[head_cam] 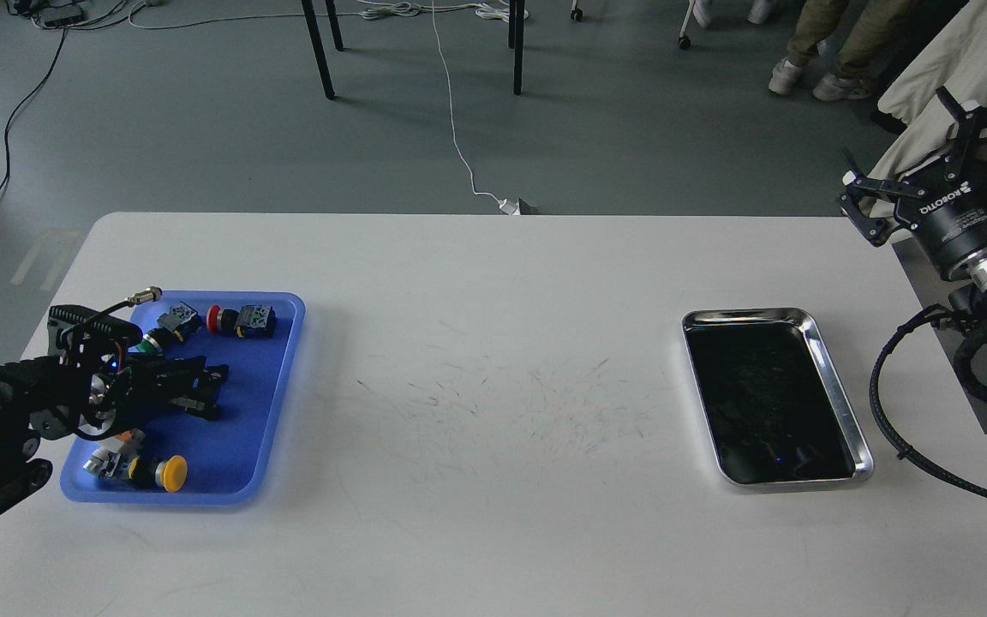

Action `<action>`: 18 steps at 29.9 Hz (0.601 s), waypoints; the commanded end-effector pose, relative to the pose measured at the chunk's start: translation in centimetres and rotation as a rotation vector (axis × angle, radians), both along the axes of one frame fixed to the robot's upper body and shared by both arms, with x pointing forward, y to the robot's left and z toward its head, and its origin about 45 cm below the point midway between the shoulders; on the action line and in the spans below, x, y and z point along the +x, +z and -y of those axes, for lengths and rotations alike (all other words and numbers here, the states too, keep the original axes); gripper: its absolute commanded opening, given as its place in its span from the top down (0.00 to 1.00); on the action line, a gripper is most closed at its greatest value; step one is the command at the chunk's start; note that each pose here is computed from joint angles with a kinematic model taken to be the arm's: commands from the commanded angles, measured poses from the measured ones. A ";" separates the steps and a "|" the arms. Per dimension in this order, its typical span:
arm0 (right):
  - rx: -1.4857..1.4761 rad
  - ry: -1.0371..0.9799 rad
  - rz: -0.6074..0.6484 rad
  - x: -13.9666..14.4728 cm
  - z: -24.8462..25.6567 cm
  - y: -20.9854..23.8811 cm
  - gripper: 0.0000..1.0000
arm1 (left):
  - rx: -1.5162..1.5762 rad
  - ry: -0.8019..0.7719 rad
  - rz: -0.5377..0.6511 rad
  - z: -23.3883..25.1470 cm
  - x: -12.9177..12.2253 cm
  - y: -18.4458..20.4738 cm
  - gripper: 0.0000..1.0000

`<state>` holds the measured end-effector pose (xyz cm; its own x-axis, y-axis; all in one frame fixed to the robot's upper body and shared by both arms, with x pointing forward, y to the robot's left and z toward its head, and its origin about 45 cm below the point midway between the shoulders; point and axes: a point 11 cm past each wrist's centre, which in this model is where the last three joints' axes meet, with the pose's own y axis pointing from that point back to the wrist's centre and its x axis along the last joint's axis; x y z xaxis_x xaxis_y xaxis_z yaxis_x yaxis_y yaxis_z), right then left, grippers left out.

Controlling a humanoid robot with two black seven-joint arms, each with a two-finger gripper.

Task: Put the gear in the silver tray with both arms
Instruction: 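Lower the left gripper into the blue tray and grasp a black gear, then carry the black gear with the left gripper toward the table center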

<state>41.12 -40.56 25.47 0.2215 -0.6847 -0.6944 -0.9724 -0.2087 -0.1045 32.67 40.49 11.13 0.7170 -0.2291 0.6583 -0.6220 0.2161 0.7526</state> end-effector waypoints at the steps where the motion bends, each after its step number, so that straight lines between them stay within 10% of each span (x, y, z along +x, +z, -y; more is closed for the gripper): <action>1: 0.000 0.000 0.000 0.0 0.0 0.0 0.01 | -0.009 -0.011 0.007 0.4 0.3 0.4 0.83; 18: 0.001 0.000 0.004 0.1 0.0 0.2 0.01 | -0.059 -0.292 0.177 10.1 2.9 13.5 0.86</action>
<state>41.19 -40.54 25.63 0.2244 -0.6842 -0.6940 -0.9719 -0.2087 -0.1086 35.71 33.87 22.80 0.5442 -0.3424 0.7659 -0.6592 0.3901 0.6428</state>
